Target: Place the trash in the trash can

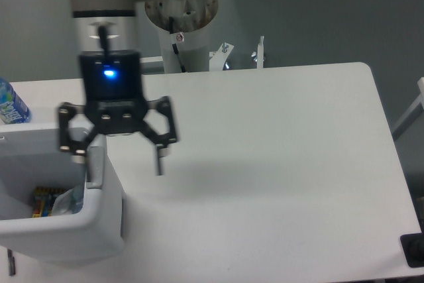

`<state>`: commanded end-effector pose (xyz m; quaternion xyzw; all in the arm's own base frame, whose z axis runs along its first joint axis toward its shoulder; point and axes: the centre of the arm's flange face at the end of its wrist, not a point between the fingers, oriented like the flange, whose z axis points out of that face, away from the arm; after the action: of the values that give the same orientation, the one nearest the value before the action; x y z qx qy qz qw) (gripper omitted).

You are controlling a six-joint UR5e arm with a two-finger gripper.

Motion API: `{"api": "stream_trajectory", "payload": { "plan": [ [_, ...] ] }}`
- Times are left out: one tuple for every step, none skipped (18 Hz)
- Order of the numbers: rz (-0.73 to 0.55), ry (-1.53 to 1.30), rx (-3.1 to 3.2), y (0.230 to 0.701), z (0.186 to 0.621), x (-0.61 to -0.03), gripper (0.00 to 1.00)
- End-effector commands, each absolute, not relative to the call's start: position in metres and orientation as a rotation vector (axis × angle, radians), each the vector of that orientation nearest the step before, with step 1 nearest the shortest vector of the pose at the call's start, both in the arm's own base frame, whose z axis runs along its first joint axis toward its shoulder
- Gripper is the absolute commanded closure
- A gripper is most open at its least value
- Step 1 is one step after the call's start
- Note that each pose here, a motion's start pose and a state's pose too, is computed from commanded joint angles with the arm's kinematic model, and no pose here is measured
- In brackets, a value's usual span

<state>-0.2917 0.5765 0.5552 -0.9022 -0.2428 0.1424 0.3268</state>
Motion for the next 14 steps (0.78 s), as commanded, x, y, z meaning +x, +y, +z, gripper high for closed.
{"api": "stream_trajectory", "payload": {
  "plan": [
    [0.42,-0.624,-2.412,0.567,0.555,-0.299,0.0],
    [0.469,-0.598,-2.463,0.556,0.556,-0.309,0.0],
    [0.503,-0.546,-2.513,0.547,0.555,-0.318,0.0],
    [0.527,-0.474,-2.565,0.541,0.554,-0.323,0.0],
    [0.547,-0.413,-2.618,0.532,0.552,-0.329,0.0],
    [0.555,-0.354,-2.674,0.522,0.551,-0.335,0.0],
    [0.555,-0.288,-2.728,0.513,0.549,-0.338,0.0],
    [0.55,-0.234,-2.774,0.502,0.544,-0.345,0.0],
    [0.548,-0.182,-2.808,0.494,0.538,-0.348,0.0],
    [0.551,-0.13,-2.831,0.488,0.533,-0.352,0.0],
    [0.549,-0.091,-2.855,0.48,0.532,-0.357,0.0],
    [0.534,-0.057,-2.885,0.471,0.534,-0.359,0.0],
    [0.517,-0.026,-2.912,0.461,0.536,-0.363,0.0],
    [0.509,0.003,-2.926,0.451,0.54,-0.365,0.0]
  ]
}}
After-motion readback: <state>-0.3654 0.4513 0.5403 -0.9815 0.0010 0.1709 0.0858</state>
